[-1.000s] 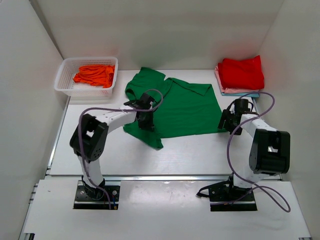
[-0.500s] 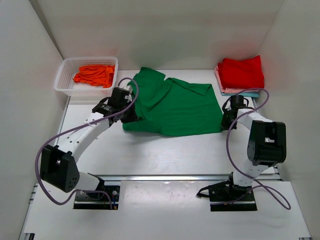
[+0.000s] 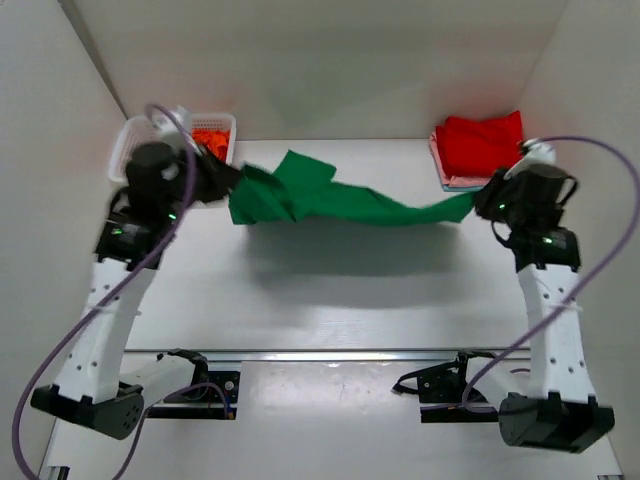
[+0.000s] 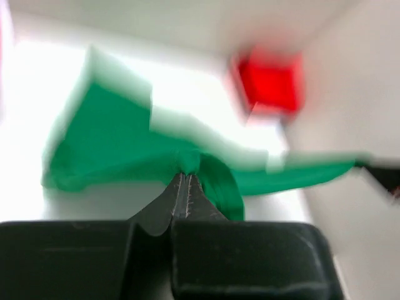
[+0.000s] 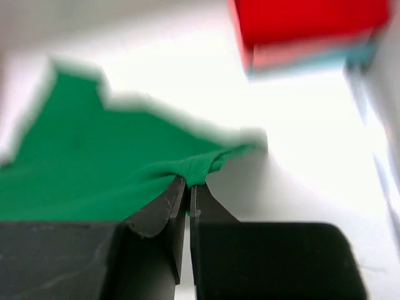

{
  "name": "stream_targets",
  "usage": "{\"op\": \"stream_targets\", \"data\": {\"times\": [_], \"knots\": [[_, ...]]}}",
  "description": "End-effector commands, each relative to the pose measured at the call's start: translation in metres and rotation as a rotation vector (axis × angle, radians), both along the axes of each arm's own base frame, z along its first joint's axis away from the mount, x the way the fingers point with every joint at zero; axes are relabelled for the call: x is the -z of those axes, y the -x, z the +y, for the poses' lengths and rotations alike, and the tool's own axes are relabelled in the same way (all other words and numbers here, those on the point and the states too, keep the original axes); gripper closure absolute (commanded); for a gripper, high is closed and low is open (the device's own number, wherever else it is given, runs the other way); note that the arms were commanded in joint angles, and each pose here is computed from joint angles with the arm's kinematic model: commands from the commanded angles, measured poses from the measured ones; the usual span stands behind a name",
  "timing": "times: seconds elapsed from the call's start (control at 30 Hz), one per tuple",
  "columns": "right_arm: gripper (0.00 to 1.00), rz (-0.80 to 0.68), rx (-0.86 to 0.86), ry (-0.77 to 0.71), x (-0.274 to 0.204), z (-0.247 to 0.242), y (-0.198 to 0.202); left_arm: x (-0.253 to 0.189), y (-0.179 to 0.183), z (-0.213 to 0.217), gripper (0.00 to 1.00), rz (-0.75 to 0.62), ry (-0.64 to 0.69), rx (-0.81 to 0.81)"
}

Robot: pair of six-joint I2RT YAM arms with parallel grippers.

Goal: Fold and stack the t-shirts
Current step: Flatten out the tshirt

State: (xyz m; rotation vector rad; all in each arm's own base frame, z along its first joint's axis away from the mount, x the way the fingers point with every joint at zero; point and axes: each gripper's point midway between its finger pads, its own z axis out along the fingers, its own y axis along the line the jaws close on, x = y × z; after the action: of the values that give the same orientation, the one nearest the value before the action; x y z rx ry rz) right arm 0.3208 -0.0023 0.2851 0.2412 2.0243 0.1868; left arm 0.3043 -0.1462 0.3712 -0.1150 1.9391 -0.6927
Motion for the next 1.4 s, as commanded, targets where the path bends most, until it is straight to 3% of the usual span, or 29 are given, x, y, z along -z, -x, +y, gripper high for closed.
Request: {"op": "stream_targets", "data": {"times": [0.0, 0.03, 0.1, 0.17, 0.27, 0.47, 0.57, 0.63, 0.67, 0.7, 0.73, 0.77, 0.83, 0.93, 1.07, 1.2, 1.27, 1.3, 1.37], "knots": [[1.00, -0.205, -0.051, -0.021, -0.091, 0.009, 0.019, -0.162, 0.032, 0.026, 1.00, -0.382, 0.081, 0.004], [1.00, -0.258, -0.056, -0.021, -0.116, 0.010, 0.024, -0.176, 0.026, 0.025, 1.00, -0.409, 0.070, 0.008], [1.00, -0.339, -0.091, -0.027, -0.160, 0.018, 0.030, -0.256, 0.057, 0.027, 1.00, -0.605, 0.106, 0.024], [1.00, -0.377, -0.106, -0.028, -0.180, 0.021, 0.029, -0.269, 0.054, 0.031, 1.00, -0.641, 0.126, 0.013], [1.00, -0.364, -0.139, -0.024, -0.179, 0.025, 0.010, -0.249, 0.025, 0.026, 1.00, -0.588, 0.112, 0.015], [1.00, -0.275, -0.200, -0.011, -0.134, 0.044, -0.051, -0.144, -0.053, 0.013, 1.00, -0.368, 0.036, 0.016], [1.00, -0.268, -0.206, 0.009, -0.123, 0.046, -0.082, -0.111, -0.097, 0.014, 1.00, -0.286, -0.042, -0.011], [1.00, -0.250, -0.219, 0.007, -0.115, 0.049, -0.101, -0.134, -0.109, 0.014, 1.00, -0.334, -0.080, -0.028], [1.00, -0.274, -0.215, 0.008, -0.124, 0.045, -0.106, -0.122, -0.129, 0.013, 1.00, -0.300, -0.105, -0.032], [1.00, -0.298, -0.203, 0.008, -0.135, 0.038, -0.115, -0.137, -0.142, 0.020, 1.00, -0.317, -0.099, -0.059], [1.00, -0.317, -0.203, 0.008, -0.147, 0.036, -0.123, -0.177, -0.131, 0.028, 1.00, -0.395, -0.066, -0.075], [1.00, -0.334, -0.206, 0.007, -0.159, 0.034, -0.123, -0.169, -0.148, 0.027, 1.00, -0.370, -0.053, -0.067], [1.00, -0.410, -0.194, 0.016, -0.201, 0.027, -0.128, -0.203, -0.141, 0.045, 1.00, -0.450, 0.069, -0.060], [1.00, -0.457, -0.191, 0.009, -0.228, 0.015, -0.124, -0.219, -0.124, 0.060, 1.00, -0.490, 0.106, -0.090], [1.00, -0.443, -0.164, -0.012, -0.216, 0.000, -0.117, -0.238, -0.091, 0.050, 1.00, -0.537, 0.114, -0.058], [1.00, -0.371, -0.156, -0.028, -0.165, -0.005, -0.104, -0.201, -0.079, 0.037, 1.00, -0.461, 0.059, -0.034], [1.00, -0.336, -0.151, -0.045, -0.140, -0.002, -0.093, -0.147, -0.082, 0.030, 1.00, -0.360, 0.040, -0.012], [1.00, -0.287, -0.154, -0.054, -0.111, -0.002, -0.093, -0.147, -0.068, 0.024, 1.00, -0.385, 0.038, 0.012], [1.00, -0.220, -0.156, -0.074, -0.073, 0.002, -0.082, -0.079, -0.063, 0.015, 1.00, -0.265, 0.007, 0.025]]}}
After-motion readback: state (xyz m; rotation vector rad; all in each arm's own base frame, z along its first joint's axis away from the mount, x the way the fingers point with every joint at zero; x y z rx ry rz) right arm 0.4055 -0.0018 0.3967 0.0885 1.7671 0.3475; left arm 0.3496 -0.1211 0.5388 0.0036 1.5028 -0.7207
